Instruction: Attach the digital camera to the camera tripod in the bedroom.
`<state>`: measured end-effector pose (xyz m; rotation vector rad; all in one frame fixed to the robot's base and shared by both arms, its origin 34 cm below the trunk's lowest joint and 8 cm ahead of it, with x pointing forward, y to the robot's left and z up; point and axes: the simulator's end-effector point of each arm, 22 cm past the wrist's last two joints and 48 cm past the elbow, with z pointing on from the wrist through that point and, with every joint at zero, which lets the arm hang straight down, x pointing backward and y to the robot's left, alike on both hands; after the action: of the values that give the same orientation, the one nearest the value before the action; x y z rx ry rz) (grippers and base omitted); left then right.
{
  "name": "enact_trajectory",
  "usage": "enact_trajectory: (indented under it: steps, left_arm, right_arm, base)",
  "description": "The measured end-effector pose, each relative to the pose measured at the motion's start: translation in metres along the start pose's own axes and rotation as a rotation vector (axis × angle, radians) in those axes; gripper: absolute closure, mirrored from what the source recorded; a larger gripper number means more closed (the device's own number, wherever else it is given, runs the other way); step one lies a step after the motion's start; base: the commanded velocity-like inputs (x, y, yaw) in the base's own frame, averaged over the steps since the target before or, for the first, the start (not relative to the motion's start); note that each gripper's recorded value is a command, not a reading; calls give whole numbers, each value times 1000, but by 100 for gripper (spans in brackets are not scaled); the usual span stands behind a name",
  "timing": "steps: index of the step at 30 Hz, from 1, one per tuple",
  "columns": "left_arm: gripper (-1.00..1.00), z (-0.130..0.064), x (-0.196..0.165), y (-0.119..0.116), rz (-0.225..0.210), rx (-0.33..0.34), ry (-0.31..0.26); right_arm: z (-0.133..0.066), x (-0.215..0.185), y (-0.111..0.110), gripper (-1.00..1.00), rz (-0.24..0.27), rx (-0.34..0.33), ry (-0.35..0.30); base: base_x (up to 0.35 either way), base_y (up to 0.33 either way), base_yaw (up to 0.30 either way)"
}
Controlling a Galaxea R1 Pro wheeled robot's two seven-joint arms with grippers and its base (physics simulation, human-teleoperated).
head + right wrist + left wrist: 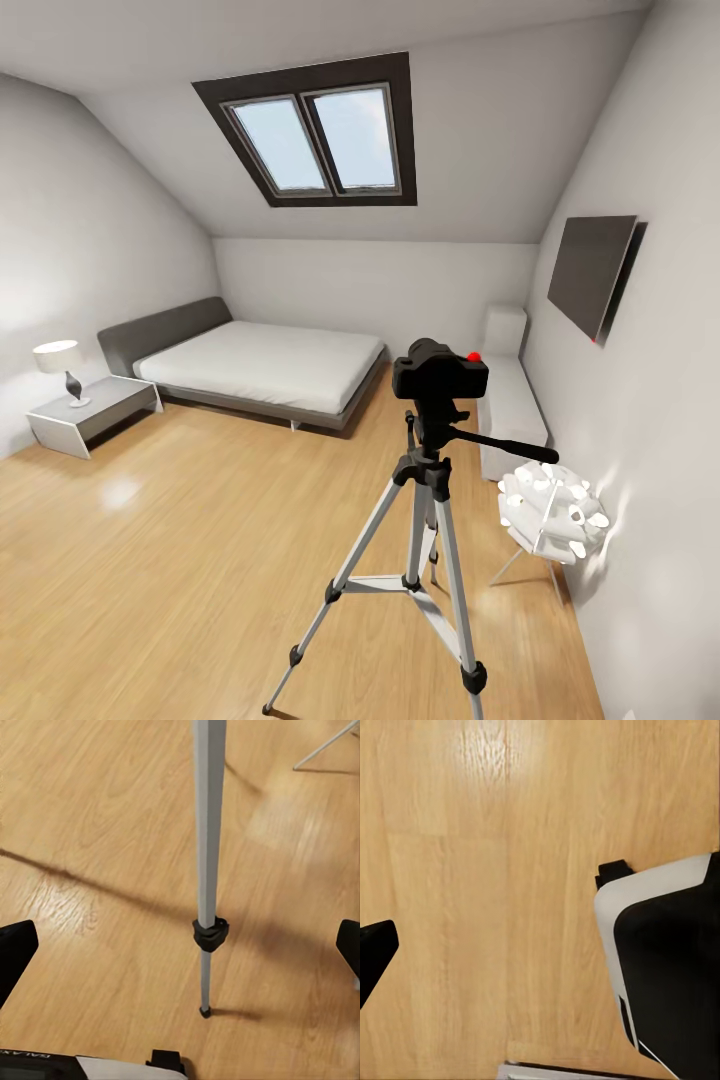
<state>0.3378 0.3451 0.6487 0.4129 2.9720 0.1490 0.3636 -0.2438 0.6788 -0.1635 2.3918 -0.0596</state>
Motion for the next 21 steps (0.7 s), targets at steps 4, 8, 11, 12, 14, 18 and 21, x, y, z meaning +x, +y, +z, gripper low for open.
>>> enact_trajectory:
  steps: [4,8,11,12,14,18,21]
  left_arm:
    - [-100,0,-6,-18,5,25,-11]
    - [-100,0,-9,-21,8,29,-16]
    - [-100,0,-9,-22,10,29,-17]
    - [-100,0,-10,-22,10,29,-17]
    - [-100,0,-10,-22,10,30,-17]
    - [-100,0,-10,-23,10,30,-18]
    - [-100,0,-10,-22,10,30,-18]
  right_arm:
    - [0,-1,4,-100,3,-6,-2]
    - [0,-2,5,-100,5,-8,-3]
    - [0,-1,5,-100,4,-7,-2]
    - [0,-1,4,-100,4,-7,-2]
    - [0,-1,3,-100,3,-5,-2]
    - [0,-1,3,-100,3,-5,-2]
    - [0,-1,4,-100,4,-6,-2]
  base:
    - [0,0,0]
    - [0,0,0]
    - [0,0,0]
    - [0,0,0]
    - [0,0,0]
    - [0,0,0]
    - [0,0,0]
